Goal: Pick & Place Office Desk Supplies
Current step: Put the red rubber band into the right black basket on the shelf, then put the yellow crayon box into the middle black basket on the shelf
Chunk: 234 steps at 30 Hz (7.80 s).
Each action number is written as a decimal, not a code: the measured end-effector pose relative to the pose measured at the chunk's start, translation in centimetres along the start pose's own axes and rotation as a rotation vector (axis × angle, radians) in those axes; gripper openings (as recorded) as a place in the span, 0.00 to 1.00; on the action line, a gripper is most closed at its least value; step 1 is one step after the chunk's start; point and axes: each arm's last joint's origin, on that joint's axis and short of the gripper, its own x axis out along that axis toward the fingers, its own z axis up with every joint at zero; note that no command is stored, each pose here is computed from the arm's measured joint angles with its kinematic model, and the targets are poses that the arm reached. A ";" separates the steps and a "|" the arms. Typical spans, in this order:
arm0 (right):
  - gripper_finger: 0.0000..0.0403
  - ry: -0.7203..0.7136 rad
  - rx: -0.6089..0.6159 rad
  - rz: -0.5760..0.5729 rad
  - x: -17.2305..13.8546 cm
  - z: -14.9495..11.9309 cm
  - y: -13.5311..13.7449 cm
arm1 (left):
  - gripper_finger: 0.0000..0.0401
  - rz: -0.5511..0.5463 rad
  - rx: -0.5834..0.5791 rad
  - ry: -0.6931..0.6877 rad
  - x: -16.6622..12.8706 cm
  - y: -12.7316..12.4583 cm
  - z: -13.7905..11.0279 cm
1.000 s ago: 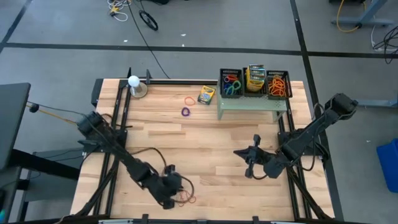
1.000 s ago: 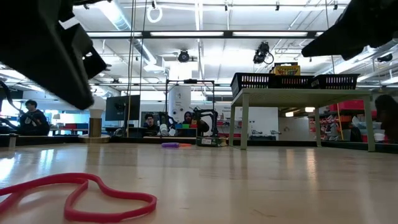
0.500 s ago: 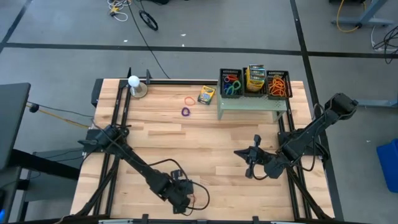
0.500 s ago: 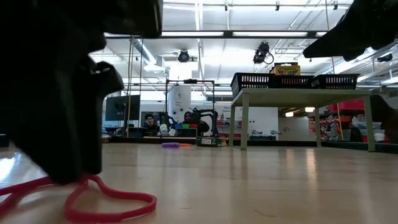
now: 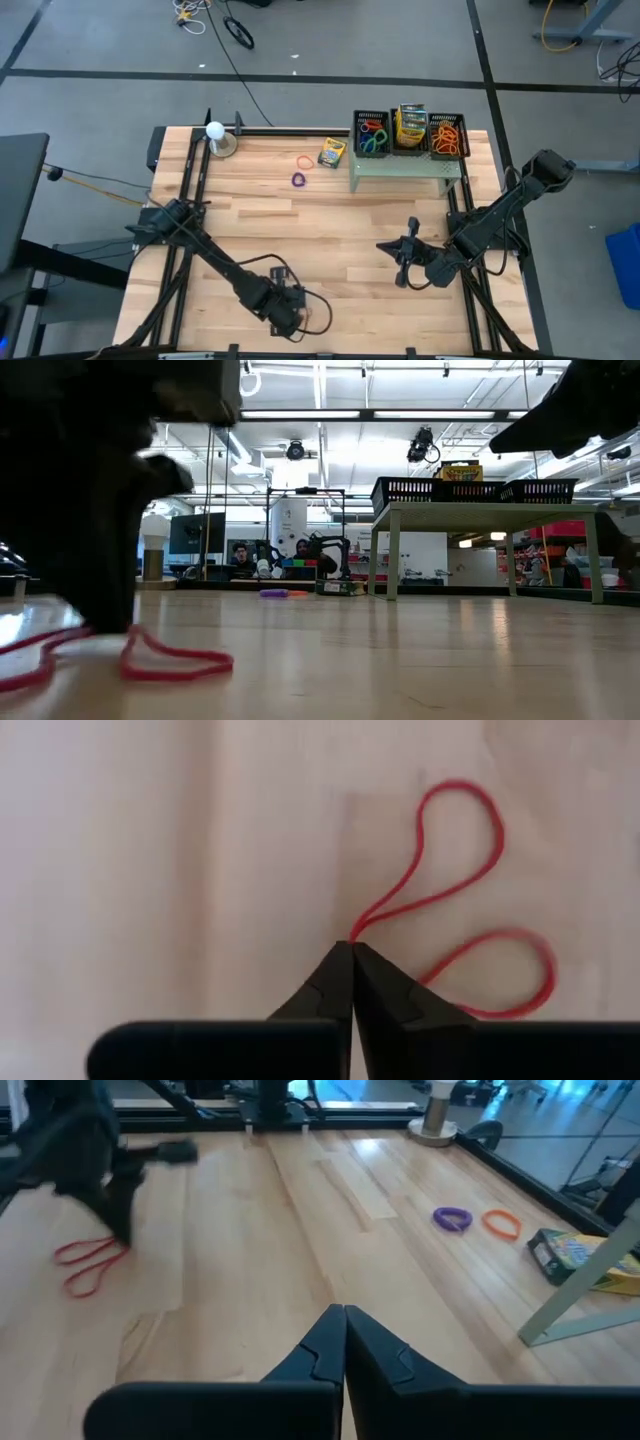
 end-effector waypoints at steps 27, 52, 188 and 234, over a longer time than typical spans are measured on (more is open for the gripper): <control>0.45 0.018 0.318 0.252 9.7 -4.7 3.4 | 0.01 0.117 0.126 -0.464 0.1 6.2 7.3; 0.01 0.016 0.221 0.344 12.1 -3.7 4.9 | 0.23 0.235 0.140 -0.486 -2.9 6.1 6.6; 0.01 0.080 -0.109 -0.217 -1.4 2.7 1.8 | 0.40 0.191 -0.741 -0.274 5.3 46.1 8.3; 0.12 0.106 0.205 -0.218 -1.2 1.8 2.1 | 0.02 0.312 -0.364 -1.081 -0.8 23.4 -2.1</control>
